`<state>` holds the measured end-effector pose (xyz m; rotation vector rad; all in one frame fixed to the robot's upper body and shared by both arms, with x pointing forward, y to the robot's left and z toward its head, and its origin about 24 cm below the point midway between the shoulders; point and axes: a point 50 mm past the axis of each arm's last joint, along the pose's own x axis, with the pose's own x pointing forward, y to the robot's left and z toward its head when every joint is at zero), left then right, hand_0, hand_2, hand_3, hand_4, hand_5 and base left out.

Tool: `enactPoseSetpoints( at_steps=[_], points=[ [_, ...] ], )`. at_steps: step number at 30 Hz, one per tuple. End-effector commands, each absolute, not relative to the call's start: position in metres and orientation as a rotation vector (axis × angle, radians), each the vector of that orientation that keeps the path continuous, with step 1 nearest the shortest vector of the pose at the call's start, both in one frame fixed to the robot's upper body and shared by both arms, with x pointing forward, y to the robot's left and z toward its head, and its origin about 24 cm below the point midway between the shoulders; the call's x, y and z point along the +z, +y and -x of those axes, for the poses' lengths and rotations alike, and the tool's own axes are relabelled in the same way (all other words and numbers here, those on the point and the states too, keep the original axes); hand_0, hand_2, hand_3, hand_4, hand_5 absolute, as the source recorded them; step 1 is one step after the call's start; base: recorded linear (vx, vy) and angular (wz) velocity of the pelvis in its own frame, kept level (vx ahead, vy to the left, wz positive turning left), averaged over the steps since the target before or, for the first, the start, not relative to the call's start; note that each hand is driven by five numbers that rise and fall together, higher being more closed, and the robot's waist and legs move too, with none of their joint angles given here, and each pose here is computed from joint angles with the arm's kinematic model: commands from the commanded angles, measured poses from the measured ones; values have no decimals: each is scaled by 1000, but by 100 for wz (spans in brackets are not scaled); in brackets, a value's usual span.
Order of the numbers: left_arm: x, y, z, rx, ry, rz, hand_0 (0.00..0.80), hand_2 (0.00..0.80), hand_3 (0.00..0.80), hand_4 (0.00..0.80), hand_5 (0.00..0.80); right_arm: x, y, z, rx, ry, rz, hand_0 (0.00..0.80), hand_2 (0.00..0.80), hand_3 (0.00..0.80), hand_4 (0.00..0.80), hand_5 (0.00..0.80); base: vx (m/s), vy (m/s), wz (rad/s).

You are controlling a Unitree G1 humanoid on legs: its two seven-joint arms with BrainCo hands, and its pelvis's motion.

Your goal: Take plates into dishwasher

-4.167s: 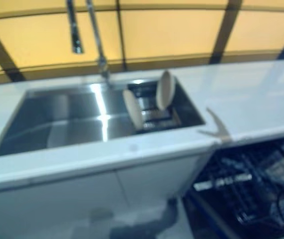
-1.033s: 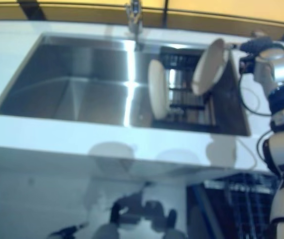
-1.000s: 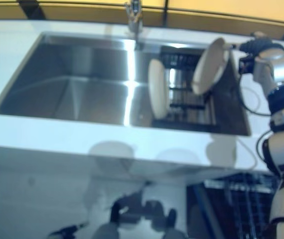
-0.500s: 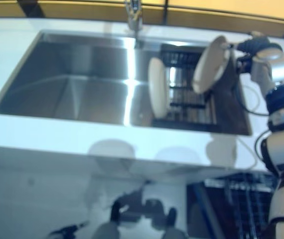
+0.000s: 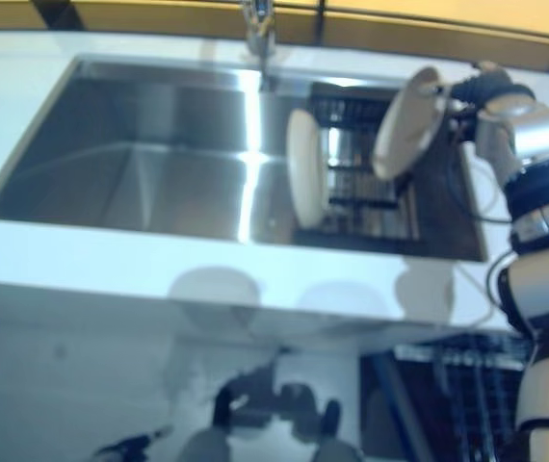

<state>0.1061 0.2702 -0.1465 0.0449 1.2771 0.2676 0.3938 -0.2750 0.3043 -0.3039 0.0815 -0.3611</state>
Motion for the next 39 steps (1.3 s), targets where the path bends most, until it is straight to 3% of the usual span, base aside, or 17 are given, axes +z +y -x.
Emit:
enactPoseSetpoints(
  at_steps=[1,39],
  points=[
    [-143,275,-117,257,1282,-80,0,0,0,0,0,358,-265,-385,-385,-84,374,0,0,0,0,0,0,0,0],
    [-140,270,-131,260,1264,-45,0,0,0,0,0,354,-265,-384,-397,-59,390,0,0,0,0,0,0,0,0]
  ],
)
